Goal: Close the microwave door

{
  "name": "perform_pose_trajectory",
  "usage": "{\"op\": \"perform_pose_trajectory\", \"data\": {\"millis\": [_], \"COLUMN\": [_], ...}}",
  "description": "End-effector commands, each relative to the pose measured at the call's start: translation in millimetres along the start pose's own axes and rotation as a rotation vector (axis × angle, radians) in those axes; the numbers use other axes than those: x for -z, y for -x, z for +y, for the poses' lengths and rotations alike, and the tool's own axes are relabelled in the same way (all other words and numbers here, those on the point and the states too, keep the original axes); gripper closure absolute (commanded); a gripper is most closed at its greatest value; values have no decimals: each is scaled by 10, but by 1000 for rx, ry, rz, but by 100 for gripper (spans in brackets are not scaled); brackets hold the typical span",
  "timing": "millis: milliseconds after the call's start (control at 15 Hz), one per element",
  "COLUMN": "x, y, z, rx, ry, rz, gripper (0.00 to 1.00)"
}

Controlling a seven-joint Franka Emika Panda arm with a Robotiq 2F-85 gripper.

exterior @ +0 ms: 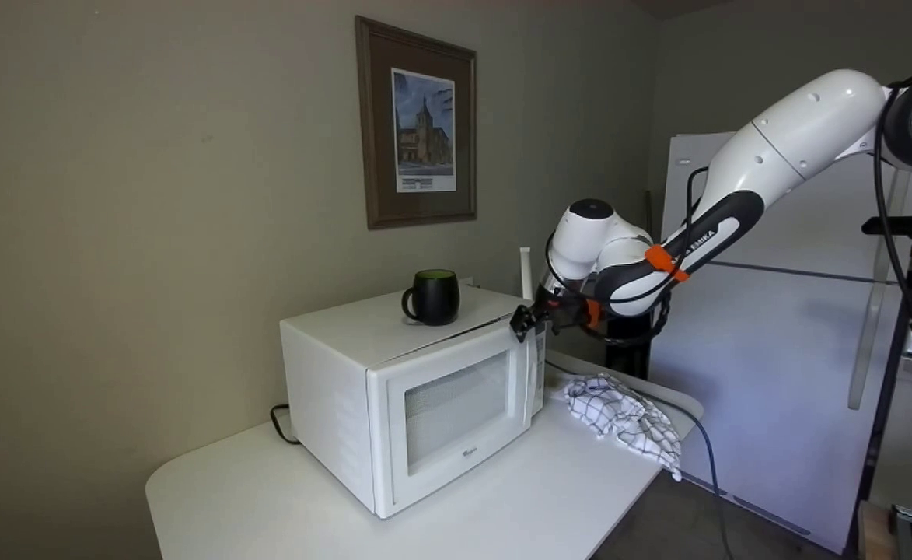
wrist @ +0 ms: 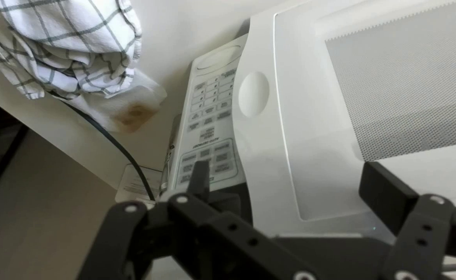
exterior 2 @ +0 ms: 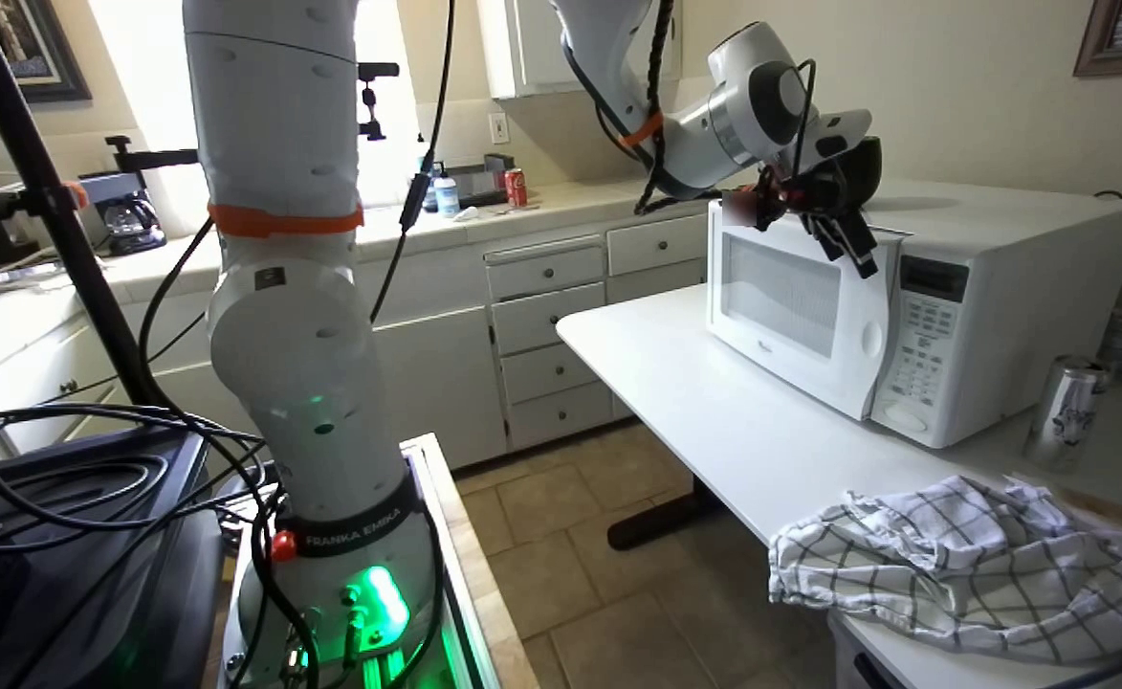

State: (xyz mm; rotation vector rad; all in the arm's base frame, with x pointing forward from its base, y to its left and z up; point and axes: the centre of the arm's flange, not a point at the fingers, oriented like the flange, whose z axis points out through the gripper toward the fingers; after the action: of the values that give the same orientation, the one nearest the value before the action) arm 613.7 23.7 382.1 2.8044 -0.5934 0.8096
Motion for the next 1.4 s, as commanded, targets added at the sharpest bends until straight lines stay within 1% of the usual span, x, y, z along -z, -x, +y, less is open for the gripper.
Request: {"op": "perform_pose_trajectory", "data": {"millis": [0,67,133,400,467,533,667,800,1000,1133,1200,1267,1333], "x": [24,40,48,-21,-72,-116,-184,-258,-372,-408,-384,-331,-192], "y": [13,8,-3,9,14,13,6,-41,-182,-232,-239,-209,-112], "z": [-95,-120,-134,-117,-106,-97,-92,-51,49,66,55,30,-25], "rx": [59,85,106,147,155,171,202,237,269,277,268,271,269], "ry": [-44,-78,-128,-162,-167,-192,-201,-189,-186,-187,-184,-189,-201], "rz": [16,32,46,71,91,117,158,207,251,263,247,213,155], "gripper": [0,0,0,0,0,0,0,0,0,0,0,0,0]}}
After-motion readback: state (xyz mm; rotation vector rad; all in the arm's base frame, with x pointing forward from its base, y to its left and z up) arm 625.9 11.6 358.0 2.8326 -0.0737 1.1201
